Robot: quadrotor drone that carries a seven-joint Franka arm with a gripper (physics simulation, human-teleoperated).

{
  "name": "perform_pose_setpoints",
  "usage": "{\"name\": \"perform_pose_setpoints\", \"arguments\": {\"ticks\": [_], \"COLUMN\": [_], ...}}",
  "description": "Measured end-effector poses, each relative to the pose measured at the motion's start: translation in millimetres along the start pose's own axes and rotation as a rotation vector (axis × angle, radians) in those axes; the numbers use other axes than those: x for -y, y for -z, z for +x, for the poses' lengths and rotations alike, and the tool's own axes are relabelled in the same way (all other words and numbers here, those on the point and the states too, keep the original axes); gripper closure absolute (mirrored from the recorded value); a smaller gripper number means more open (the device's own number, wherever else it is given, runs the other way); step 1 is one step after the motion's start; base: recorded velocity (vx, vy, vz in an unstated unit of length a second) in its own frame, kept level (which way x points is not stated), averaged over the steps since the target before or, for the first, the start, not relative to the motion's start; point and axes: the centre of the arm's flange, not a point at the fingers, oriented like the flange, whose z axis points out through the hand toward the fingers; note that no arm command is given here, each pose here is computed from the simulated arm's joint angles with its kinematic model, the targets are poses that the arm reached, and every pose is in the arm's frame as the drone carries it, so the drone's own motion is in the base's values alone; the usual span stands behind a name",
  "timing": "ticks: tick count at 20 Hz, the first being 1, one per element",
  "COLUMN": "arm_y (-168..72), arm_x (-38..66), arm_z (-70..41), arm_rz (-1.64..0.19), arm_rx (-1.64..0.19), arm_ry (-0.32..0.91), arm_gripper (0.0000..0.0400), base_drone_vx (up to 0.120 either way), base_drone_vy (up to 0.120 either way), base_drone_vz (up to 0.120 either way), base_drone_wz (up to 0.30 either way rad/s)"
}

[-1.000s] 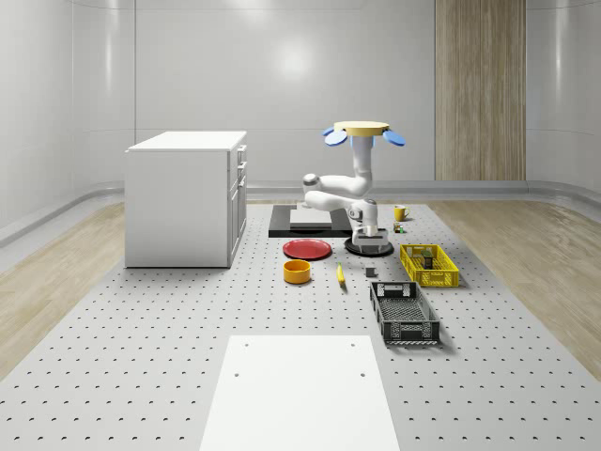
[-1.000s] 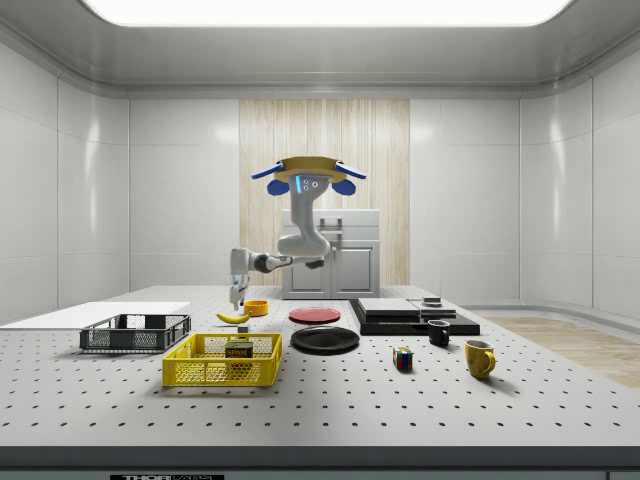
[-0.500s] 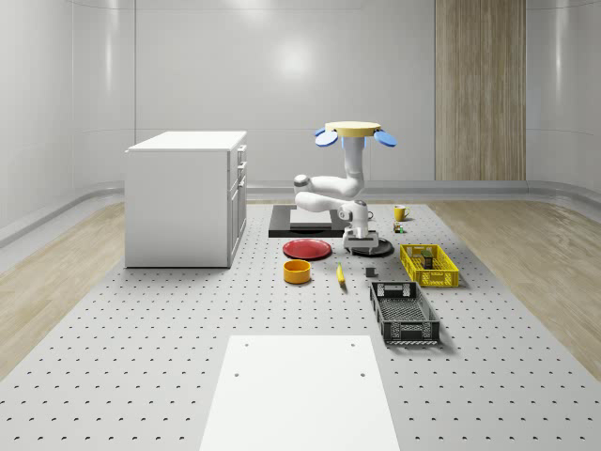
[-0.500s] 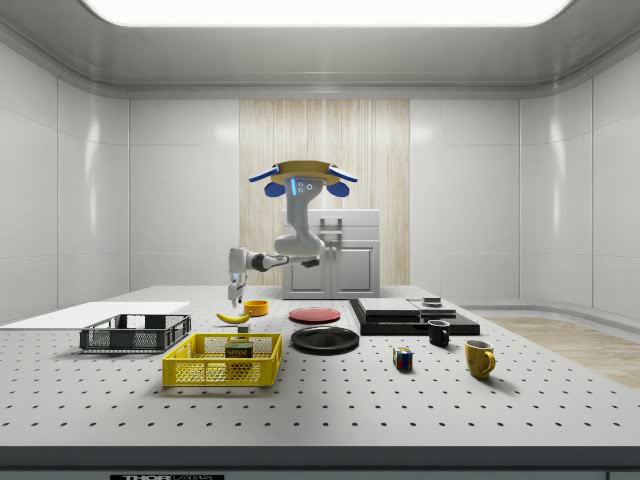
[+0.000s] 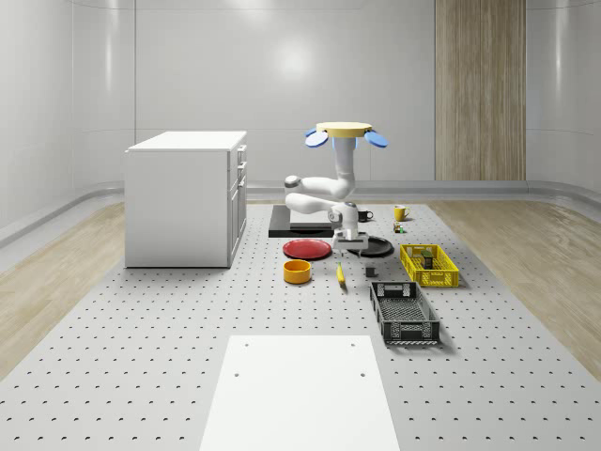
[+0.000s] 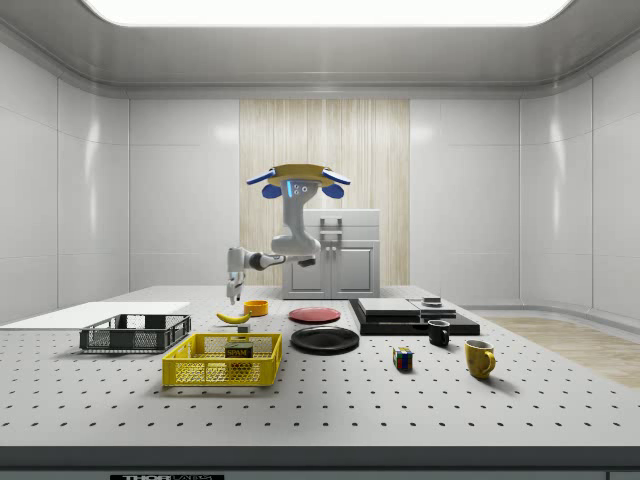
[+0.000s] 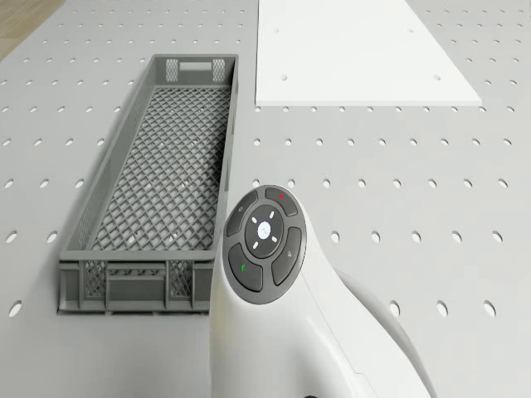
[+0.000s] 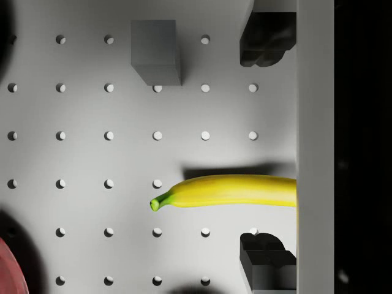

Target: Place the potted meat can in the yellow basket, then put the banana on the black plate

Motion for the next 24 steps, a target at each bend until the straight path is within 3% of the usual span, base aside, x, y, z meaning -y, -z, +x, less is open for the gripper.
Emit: {"name": "perform_pose_setpoints", "arguments": {"ticks": [4,11,14,24], "arm_y": [0,0,0,-34], "arm_x": [0.0,0.0,0.0,1.4], "arm_z": [0.0,0.0,0.0,1.6], "arm_rz": [0.000,0.000,0.000,0.000], "arm_rx": [0.000,0.000,0.000,0.000], "arm_ry": [0.000,0.000,0.000,0.000], "arm_gripper": [0.0000,0.0000,0.0000,0.0000], "base_drone_vx": [0.000,0.000,0.000,0.000], "base_drone_vy": [-0.120,-0.017,-0.067,0.000], "base_drone_vz": [0.000,-0.109,-0.013,0.000], "base_drone_wz": [0.000,0.000,0.000,0.000]}}
